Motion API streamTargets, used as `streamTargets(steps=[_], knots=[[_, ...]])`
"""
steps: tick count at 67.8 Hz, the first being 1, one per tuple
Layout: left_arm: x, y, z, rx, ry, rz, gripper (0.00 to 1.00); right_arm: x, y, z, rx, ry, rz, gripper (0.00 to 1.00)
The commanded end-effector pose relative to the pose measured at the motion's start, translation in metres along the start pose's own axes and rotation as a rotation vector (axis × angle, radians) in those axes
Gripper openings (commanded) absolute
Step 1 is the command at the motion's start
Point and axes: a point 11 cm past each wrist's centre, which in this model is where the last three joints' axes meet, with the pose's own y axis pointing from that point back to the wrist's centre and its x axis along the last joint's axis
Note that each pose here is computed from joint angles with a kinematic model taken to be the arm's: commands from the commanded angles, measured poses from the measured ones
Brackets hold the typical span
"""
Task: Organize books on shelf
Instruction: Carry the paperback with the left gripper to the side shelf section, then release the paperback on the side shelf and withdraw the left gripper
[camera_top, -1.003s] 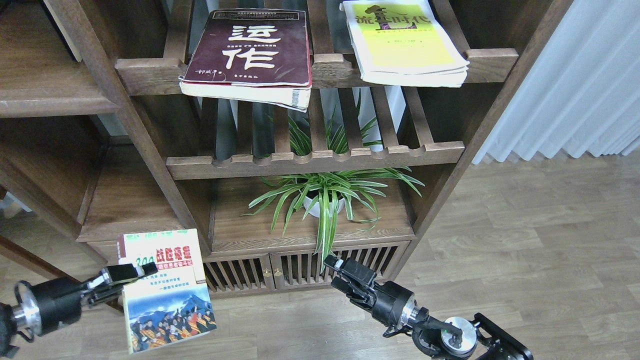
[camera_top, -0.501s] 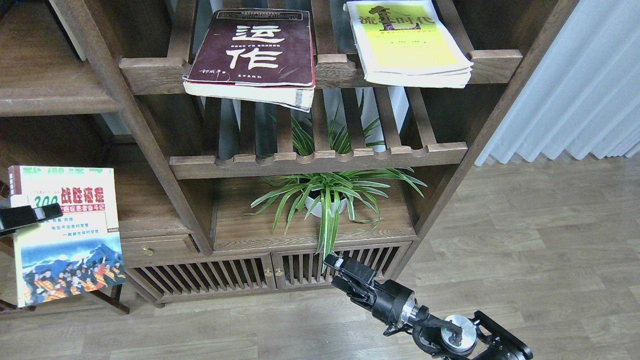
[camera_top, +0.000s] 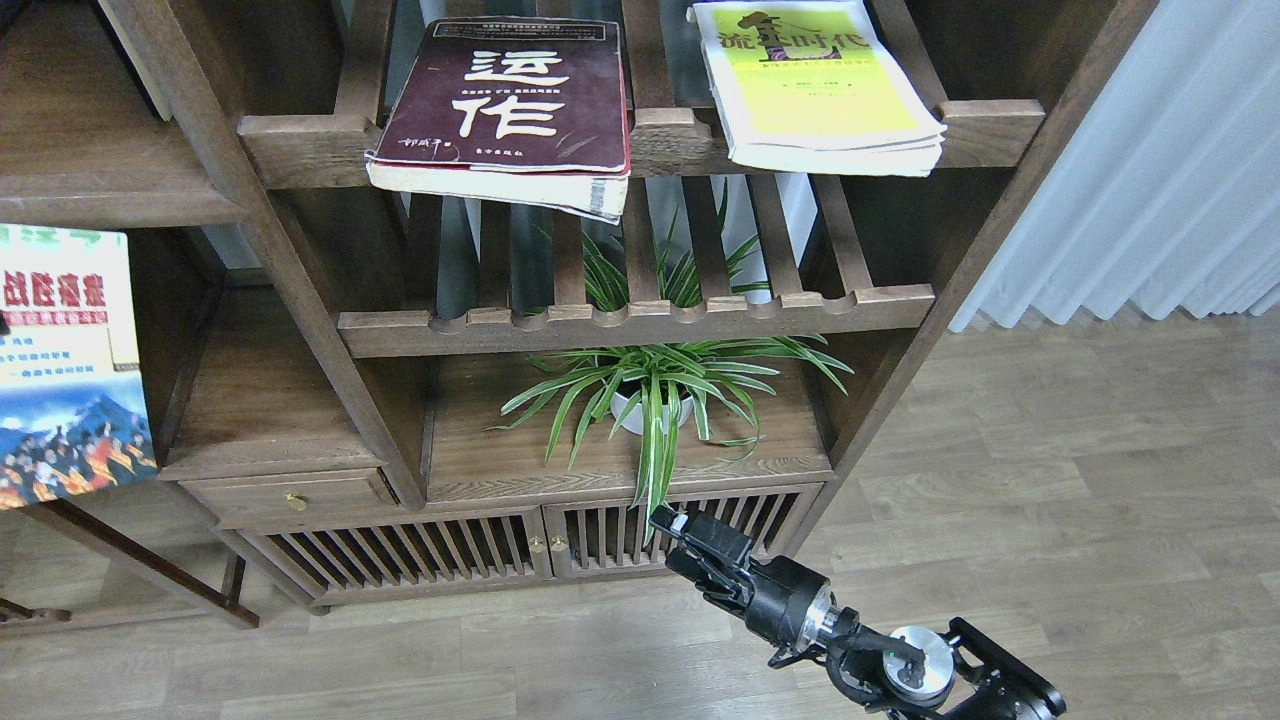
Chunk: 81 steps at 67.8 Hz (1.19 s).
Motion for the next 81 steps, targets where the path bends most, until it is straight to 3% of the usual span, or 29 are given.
streamTargets(steps=[1,22,44,81], knots=[[0.005,0.011,0.025,-0.078,-0.013,0.024,0.02,0.0,0.0,0.0,0.001,0.0,-0.001,1.0],[0.022,0.027,0.058,-0.202,-0.008,0.075,0.01,-0.001,0.0,-0.003,0.006,0.001,-0.003,1.0],[-0.007,-0.032,0.074,-0.286,0.038,-0.104,0.01,-0.001,0.0,-0.003,0.01,-0.001,-0.004,1.0],[-0.019,-0.035,0.106,-0.38,0.041,-0.145,0.01,0.002,0.003,-0.002,0.017,-0.011,-0.001,1.0]])
